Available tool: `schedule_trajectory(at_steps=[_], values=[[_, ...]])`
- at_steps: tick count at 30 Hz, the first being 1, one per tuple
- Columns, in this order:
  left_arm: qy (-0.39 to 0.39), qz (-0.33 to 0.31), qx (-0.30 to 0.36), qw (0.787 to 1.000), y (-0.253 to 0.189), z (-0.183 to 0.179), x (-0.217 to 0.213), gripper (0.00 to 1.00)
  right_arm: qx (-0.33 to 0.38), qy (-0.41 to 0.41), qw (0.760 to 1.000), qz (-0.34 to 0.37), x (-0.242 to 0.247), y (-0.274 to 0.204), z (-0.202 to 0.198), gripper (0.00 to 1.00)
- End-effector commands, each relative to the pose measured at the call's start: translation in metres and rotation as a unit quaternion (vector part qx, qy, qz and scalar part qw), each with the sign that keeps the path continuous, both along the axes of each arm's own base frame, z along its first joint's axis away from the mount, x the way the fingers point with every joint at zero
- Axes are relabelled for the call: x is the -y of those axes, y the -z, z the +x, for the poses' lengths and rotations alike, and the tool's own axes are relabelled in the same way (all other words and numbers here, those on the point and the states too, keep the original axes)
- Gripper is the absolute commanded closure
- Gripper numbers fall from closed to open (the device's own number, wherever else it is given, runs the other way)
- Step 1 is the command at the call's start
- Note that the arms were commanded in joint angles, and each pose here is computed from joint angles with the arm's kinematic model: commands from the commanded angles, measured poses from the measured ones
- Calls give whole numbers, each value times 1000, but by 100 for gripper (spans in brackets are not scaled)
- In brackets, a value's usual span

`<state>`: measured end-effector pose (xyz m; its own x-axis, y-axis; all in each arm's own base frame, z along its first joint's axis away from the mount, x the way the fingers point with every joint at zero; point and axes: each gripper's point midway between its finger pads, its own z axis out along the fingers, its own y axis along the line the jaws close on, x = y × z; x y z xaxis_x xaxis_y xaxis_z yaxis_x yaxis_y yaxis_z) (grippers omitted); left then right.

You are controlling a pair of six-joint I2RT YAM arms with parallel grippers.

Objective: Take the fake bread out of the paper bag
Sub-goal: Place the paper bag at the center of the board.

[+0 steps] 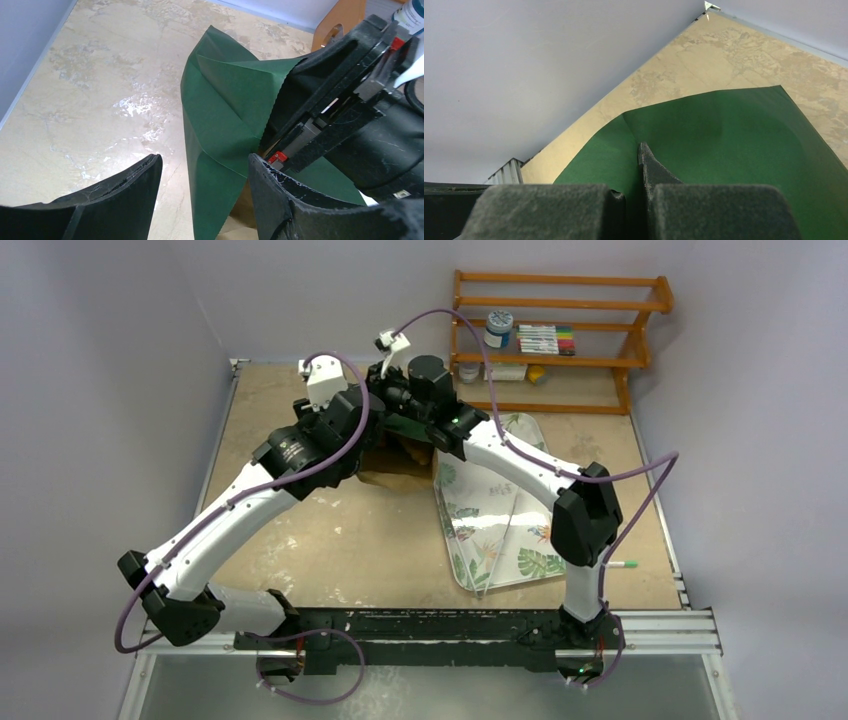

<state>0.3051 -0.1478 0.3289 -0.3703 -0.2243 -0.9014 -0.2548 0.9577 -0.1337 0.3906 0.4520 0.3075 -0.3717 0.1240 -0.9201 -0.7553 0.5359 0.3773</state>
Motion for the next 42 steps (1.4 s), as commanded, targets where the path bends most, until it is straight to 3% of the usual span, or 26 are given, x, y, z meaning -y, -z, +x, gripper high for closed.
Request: schedule_trajectory(at_steps=[1, 13, 22, 36, 39, 41, 42], values=[[1, -21, 24, 1000, -17, 0, -2, 37, 17, -7, 1000, 6, -1, -15, 3, 100], [7, 2, 0, 1000, -5, -1, -2, 37, 19, -11, 1000, 2, -4, -15, 4, 100], [-26, 67, -30, 997, 20, -3, -18, 48, 28, -14, 1000, -4, -1, -17, 1, 100], [-112, 122, 33, 986, 26, 24, -37, 45, 23, -26, 999, -34, 1, 3, -3, 97], [-127, 129, 40, 983, 32, 29, -42, 58, 13, -32, 998, -44, 3, 12, -7, 95], [-135, 132, 43, 981, 39, 31, -46, 97, 7, -37, 998, -49, 4, 18, -11, 92], [-143, 128, 46, 980, 42, 31, -49, 100, 6, -36, 998, -52, 6, 19, -12, 89]])
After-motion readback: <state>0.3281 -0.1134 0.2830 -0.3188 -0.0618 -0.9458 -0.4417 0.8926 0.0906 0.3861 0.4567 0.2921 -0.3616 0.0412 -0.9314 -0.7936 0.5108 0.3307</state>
